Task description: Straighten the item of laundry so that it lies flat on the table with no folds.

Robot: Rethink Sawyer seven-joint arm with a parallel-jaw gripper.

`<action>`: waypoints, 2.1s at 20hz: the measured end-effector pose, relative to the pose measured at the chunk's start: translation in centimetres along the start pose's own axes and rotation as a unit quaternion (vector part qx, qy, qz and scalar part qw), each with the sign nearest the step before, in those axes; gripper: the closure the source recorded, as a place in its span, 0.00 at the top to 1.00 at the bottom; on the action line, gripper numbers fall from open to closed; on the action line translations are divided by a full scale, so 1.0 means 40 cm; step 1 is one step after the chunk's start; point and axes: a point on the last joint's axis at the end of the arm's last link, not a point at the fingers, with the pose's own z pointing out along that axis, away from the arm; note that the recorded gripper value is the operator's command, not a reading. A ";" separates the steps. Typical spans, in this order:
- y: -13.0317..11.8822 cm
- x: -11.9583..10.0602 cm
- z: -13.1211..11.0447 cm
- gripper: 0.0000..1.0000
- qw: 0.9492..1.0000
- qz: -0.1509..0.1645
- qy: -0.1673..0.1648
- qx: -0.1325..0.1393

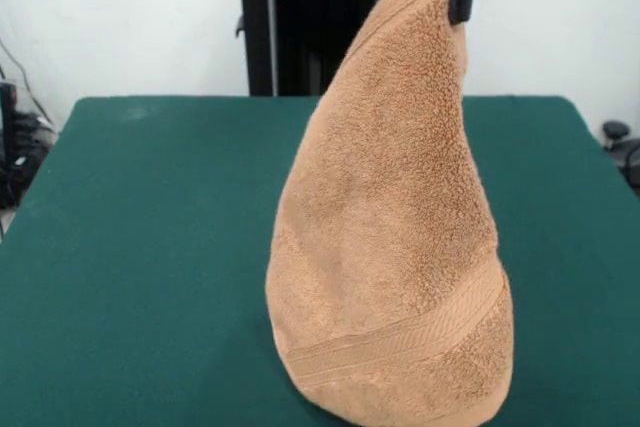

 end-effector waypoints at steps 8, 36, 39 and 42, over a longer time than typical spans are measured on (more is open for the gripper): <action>-0.066 -0.131 -0.067 0.00 0.992 0.083 0.005 -0.090; -0.020 -0.021 0.026 0.00 0.994 0.024 -0.024 -0.102; -0.026 -0.013 0.055 0.00 0.995 0.025 -0.013 -0.099; -0.039 -0.014 0.087 0.00 0.995 0.031 0.000 -0.098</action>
